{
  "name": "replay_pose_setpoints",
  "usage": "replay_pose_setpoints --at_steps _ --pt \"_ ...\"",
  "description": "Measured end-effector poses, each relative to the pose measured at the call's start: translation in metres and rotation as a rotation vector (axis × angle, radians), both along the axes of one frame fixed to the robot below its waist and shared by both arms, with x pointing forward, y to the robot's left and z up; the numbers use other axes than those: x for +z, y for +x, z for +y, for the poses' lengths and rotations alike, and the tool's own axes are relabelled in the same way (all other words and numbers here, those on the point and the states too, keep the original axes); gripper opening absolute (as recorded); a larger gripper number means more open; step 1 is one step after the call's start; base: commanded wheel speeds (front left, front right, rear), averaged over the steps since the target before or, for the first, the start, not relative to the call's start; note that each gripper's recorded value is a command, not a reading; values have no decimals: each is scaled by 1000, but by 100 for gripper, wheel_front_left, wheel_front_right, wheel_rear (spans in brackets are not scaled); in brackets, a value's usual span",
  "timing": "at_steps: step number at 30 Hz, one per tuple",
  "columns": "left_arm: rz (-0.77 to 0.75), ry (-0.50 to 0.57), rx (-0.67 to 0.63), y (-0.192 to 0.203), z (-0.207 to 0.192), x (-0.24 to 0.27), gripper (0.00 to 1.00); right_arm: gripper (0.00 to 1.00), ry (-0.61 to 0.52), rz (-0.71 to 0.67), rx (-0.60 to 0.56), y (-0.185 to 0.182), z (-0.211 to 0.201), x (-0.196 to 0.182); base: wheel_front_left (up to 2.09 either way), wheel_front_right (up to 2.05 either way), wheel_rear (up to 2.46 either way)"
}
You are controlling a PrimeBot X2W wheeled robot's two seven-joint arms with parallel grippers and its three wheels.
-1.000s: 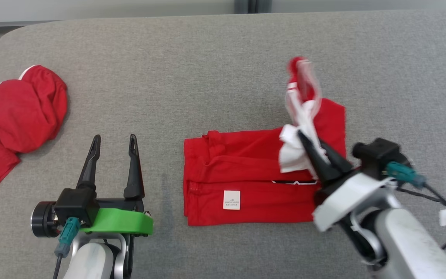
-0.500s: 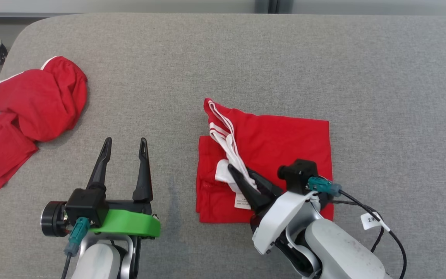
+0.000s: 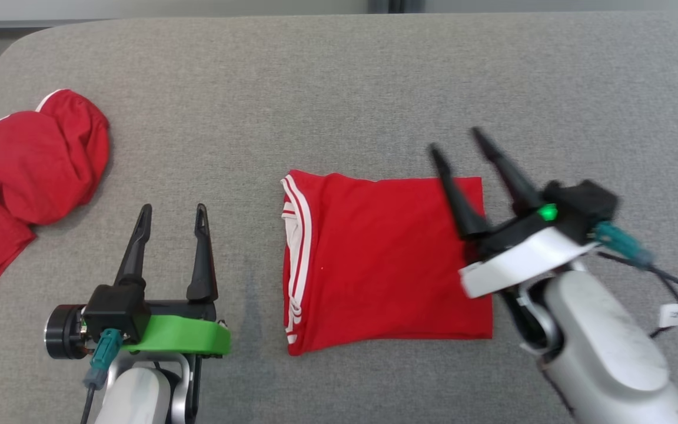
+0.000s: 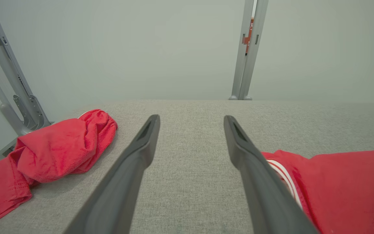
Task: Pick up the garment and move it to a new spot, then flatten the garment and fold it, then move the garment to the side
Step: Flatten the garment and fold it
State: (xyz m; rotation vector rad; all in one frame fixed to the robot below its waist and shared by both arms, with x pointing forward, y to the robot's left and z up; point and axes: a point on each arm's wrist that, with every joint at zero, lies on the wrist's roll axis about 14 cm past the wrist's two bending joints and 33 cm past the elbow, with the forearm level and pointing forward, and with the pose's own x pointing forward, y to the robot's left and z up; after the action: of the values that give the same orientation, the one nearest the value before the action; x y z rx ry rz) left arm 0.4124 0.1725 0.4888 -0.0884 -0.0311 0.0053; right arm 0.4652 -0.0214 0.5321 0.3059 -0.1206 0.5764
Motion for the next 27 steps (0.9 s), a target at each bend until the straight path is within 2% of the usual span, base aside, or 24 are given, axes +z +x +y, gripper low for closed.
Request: replay_pose_setpoints --at_steps 7,11,17,27 --pt "-10 10 -11 4 -2 2 100 100 -121 -18 -293 -3 -113 -8 0 0 0" --pt "-10 17 -13 1 -1 3 100 100 -174 0 -382 -22 -148 -14 0 0 0" --pt "-5 28 -28 -10 -3 3 100 100 -216 34 -418 -49 -163 -15 0 0 0" --pt "26 33 -44 -36 -5 0 100 100 -194 53 -424 -87 -158 -4 0 0 0"
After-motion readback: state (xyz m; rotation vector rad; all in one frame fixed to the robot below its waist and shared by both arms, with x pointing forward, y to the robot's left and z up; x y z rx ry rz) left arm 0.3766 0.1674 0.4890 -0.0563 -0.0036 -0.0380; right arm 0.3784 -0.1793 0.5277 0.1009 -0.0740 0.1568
